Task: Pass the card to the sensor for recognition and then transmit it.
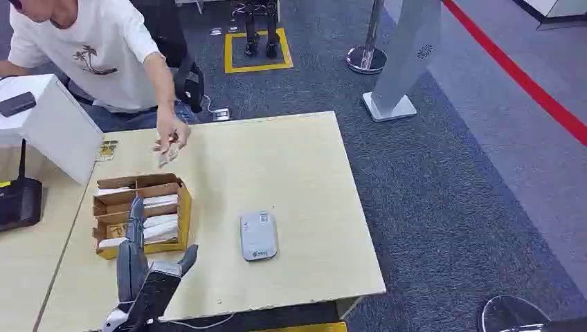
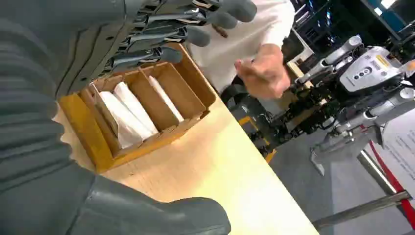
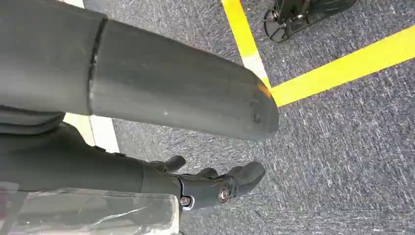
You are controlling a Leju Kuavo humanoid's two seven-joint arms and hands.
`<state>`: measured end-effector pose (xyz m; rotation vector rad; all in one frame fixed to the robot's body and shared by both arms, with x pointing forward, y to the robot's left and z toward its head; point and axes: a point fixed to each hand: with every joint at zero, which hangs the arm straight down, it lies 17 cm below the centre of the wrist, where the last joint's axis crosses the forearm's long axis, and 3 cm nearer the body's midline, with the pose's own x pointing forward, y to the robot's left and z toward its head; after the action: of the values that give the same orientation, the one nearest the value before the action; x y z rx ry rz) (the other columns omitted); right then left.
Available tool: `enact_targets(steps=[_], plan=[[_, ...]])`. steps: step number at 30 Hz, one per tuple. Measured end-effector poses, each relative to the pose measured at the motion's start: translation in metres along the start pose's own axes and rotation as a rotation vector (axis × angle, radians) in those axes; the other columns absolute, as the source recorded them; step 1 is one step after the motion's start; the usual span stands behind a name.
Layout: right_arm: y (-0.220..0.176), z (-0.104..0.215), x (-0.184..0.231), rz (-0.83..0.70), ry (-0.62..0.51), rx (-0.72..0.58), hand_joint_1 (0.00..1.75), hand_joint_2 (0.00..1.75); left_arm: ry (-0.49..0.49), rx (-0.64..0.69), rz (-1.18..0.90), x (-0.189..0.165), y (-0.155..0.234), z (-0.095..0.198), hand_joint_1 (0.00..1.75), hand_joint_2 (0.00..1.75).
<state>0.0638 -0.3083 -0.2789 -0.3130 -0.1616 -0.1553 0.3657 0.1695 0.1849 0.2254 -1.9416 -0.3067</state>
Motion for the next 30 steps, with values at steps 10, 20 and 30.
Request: enact_targets(steps=[10,20,30], plan=[[0.001,0.000,0.000,0.000,0.000,0.002,0.00,1.75,0.001,0.000,0.003,0.000,0.000,0.000,0.00,1.75],[0.002,0.000,-0.001,-0.001,0.007,0.007,0.00,1.75,0.071,-0.055,-0.285,-0.027,0.012,-0.005,0.00,1.75],[0.005,0.001,-0.004,0.018,0.022,0.019,0.00,1.75,0.154,-0.124,-1.002,-0.073,0.104,-0.048,0.00,1.75]])
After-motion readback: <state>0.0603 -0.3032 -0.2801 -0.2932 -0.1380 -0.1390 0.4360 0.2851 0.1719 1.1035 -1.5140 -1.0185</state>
